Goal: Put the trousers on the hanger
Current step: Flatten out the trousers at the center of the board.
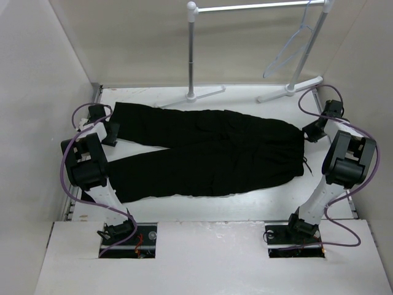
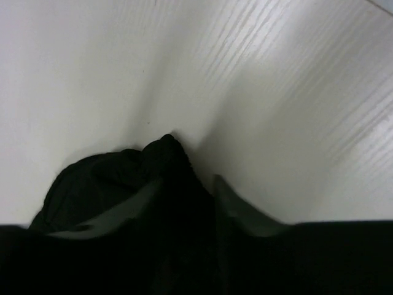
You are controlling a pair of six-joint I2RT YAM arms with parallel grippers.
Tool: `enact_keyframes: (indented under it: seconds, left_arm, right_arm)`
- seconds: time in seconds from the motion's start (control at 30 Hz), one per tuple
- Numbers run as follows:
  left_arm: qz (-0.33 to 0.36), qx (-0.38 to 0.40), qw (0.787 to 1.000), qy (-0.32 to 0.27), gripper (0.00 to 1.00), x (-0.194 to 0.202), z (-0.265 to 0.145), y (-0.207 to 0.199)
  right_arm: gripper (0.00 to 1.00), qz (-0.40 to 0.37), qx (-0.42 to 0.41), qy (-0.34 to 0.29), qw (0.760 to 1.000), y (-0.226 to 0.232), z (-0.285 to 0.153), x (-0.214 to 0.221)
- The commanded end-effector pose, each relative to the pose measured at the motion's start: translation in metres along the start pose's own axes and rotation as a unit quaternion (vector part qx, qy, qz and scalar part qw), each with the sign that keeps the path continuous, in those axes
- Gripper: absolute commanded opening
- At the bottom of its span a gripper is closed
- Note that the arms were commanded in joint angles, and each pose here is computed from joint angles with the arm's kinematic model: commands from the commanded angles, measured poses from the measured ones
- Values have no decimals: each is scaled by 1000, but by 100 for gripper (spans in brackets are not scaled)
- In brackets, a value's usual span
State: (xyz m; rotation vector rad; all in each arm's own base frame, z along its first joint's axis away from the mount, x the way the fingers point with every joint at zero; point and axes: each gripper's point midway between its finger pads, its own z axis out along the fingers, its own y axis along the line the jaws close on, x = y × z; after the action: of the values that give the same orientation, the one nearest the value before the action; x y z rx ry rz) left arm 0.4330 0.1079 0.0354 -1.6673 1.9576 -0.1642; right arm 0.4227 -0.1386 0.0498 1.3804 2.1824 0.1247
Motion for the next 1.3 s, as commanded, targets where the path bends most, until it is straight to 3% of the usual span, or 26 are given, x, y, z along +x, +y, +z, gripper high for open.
enact_keyframes:
  seconds: [0.0,0.1,0.27,0.37,0.5,0.63,0.67,0.77,0.83,0.87,1.0,1.07,1.17,1.27]
  left_arm:
    - [10,15,1000,6,48,0,-3,-10]
    - [17,17,1000,10,44,1,5,-13]
    - [0,6,1000,0,16,-12,9,-5]
    - [-12,3,1000,-28,7,-30,4,-2]
    - [-26,-8,999,-32,8,-37,3,6]
    - [-28,-12,999,-24,30,-35,4,7]
    - [-28,-9,999,-23,36,-36,3,5]
    - [-29,13,999,-29,46,-42,-13,-6]
    - [-29,33,998,-38,47,-48,-32,-17]
    - [-28,41,998,-45,47,-51,-43,-20]
    - [-18,52,996,-66,46,-48,-87,-8]
    - [-2,31,997,-72,46,-36,-105,18]
    - [19,-19,995,-95,46,-30,-129,68]
    - [47,-71,989,-124,46,-32,-153,115]
  right_arm:
    - [32,-8,-49,-9,999,29,3,-14]
    - [14,8,-49,-19,999,33,3,-21]
    - [8,38,-38,-58,997,33,-5,-42]
    - [7,55,-37,-69,995,27,-6,-53]
    - [7,71,-33,-75,994,21,-5,-55]
    - [7,86,-32,-78,993,16,-9,-55]
    - [8,90,-31,-83,992,15,-11,-57]
    - [27,97,-32,-100,990,15,-22,-63]
    - [52,91,-38,-111,989,18,-33,-68]
    - [58,88,-42,-116,988,22,-40,-69]
    - [71,66,-62,-153,984,45,-79,-57]
    - [66,38,-91,-153,983,67,-101,-33]
    - [34,-22,-139,-126,982,96,-125,25]
    - [18,-72,-183,-79,977,114,-144,92]
